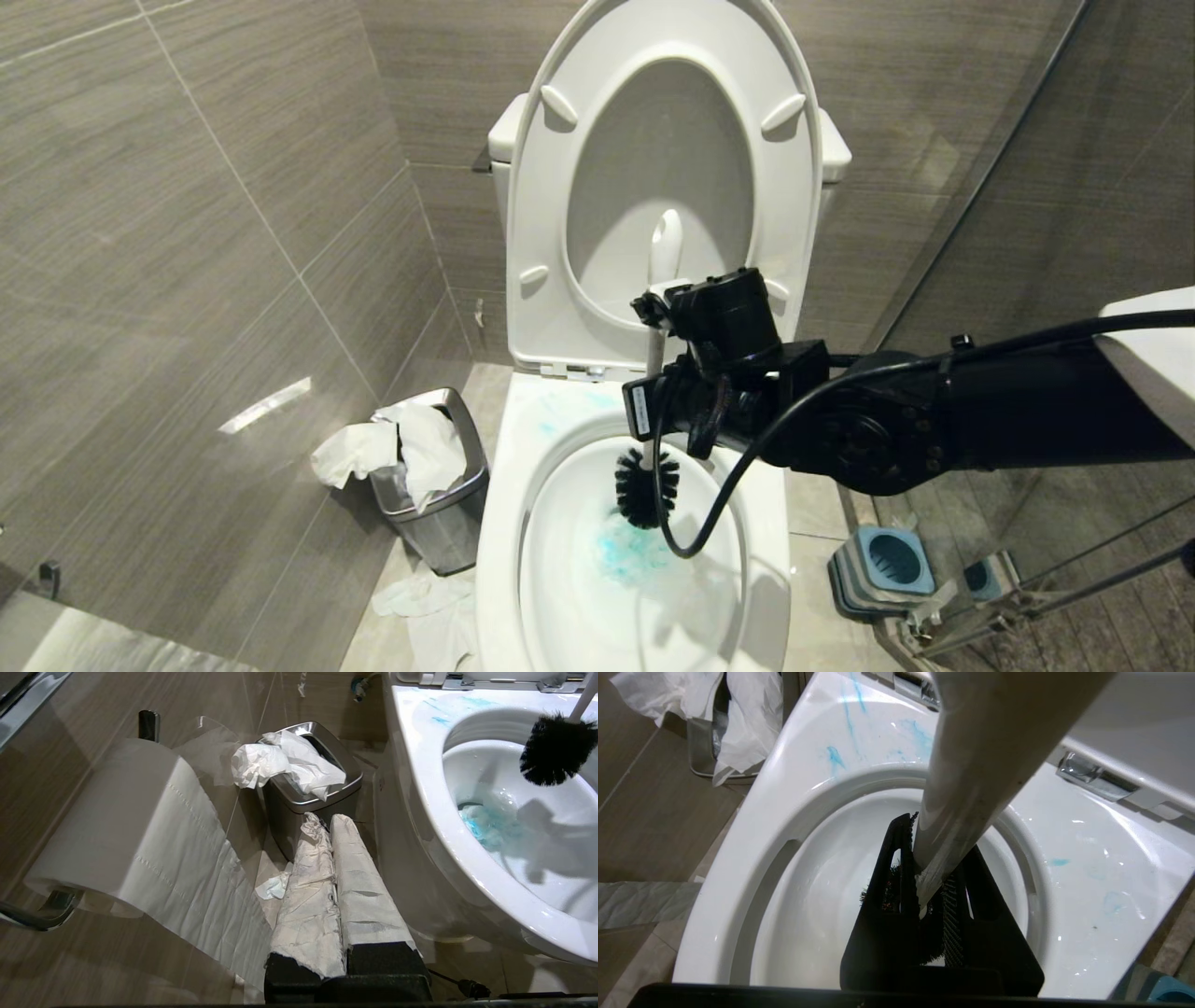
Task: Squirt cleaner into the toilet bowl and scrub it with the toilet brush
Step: Scrub the toilet bowl
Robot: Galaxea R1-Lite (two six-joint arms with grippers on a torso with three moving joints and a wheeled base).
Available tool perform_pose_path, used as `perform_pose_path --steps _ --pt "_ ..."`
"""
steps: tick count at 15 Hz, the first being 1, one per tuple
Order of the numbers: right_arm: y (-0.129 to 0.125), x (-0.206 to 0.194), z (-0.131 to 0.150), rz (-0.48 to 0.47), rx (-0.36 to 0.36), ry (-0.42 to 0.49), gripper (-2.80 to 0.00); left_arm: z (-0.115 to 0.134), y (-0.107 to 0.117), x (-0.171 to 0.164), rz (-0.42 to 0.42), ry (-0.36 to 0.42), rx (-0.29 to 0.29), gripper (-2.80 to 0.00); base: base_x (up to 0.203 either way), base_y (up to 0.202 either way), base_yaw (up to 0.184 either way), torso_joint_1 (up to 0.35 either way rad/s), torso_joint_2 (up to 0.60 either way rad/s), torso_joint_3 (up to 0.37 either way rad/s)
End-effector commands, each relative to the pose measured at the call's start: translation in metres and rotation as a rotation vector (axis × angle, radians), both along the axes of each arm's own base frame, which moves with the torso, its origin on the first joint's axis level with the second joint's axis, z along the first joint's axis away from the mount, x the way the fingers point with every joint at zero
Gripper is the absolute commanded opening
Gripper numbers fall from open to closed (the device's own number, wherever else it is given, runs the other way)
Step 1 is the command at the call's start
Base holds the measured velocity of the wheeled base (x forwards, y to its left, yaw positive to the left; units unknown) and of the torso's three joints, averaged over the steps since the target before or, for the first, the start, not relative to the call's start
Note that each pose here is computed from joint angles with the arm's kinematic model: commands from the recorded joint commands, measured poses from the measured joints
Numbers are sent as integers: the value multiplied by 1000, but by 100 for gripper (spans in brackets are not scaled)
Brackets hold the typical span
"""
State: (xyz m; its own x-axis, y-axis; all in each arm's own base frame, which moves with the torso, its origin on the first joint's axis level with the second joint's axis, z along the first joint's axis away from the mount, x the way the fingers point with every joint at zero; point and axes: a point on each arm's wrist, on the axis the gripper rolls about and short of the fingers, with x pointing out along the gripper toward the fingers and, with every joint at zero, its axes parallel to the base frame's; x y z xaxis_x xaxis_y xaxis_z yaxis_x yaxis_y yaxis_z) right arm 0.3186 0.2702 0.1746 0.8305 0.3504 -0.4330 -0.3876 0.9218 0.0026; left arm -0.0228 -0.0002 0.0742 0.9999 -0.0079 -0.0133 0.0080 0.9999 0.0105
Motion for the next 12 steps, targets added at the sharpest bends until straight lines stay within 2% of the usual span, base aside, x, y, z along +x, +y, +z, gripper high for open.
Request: perform_pose_path --steps 1,5,8,12 --pt "12 11 -25 -2 -29 30 -280 0 0 0 0 -1 -1 -280 0 0 0 0 0 0" --pt "28 22 -58 0 -34 49 -280 0 0 0 2 -1 -3 -280 0 0 0 0 0 0" --pt "41 36 -86 -51 -2 77 -280 0 0 0 3 1 -3 -280 0 0 0 0 0 0" --pt "45 41 -108 -69 -10 111 -280 0 0 0 3 1 -3 -280 0 0 0 0 0 0"
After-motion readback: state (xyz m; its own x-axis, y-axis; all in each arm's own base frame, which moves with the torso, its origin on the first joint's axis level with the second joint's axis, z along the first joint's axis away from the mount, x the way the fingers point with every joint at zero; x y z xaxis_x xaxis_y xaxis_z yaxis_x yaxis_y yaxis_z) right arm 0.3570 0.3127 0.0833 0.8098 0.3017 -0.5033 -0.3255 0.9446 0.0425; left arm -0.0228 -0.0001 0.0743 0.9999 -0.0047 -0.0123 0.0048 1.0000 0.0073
